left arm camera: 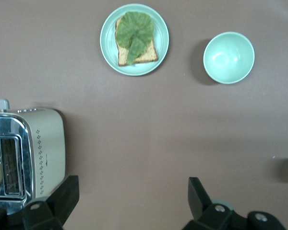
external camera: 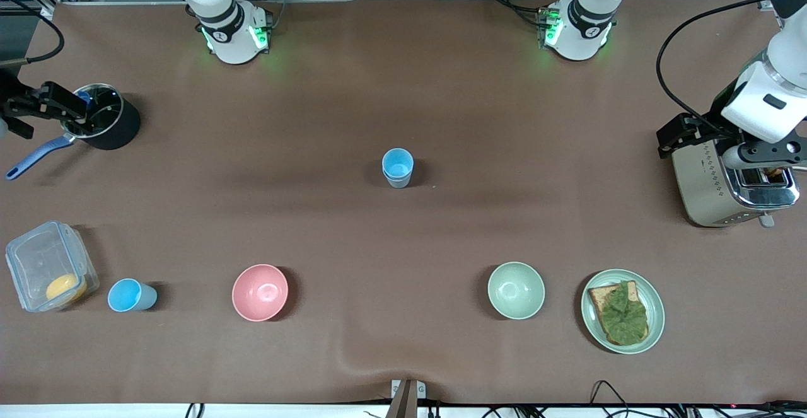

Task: Stack blue cups with both arms

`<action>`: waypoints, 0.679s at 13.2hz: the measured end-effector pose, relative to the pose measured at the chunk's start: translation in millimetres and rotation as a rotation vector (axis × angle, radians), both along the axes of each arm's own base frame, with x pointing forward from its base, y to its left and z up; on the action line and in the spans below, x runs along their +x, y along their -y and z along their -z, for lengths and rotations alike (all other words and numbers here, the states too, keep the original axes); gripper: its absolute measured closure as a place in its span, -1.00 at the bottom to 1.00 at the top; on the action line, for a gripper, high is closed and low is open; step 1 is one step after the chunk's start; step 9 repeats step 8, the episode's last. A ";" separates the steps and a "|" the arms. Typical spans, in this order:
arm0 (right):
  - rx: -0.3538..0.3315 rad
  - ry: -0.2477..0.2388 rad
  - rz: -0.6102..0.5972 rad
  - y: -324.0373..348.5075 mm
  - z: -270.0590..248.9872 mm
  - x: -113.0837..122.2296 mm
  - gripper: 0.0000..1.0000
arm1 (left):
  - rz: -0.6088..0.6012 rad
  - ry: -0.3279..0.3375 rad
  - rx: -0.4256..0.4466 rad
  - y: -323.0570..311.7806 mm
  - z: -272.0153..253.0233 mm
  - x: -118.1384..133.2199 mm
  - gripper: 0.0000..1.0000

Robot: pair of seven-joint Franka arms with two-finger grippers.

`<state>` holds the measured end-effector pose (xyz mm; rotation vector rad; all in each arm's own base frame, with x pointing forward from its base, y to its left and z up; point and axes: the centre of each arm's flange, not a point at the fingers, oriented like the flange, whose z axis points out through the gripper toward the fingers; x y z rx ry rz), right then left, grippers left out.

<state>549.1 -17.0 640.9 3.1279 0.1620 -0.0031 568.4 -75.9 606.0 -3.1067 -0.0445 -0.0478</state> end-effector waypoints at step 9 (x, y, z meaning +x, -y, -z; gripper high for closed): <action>-0.008 -0.015 -0.012 -3.7 3.3 0.4 -1.00 | 0.001 -0.050 -0.013 3.4 -10.6 -12.5 -1.00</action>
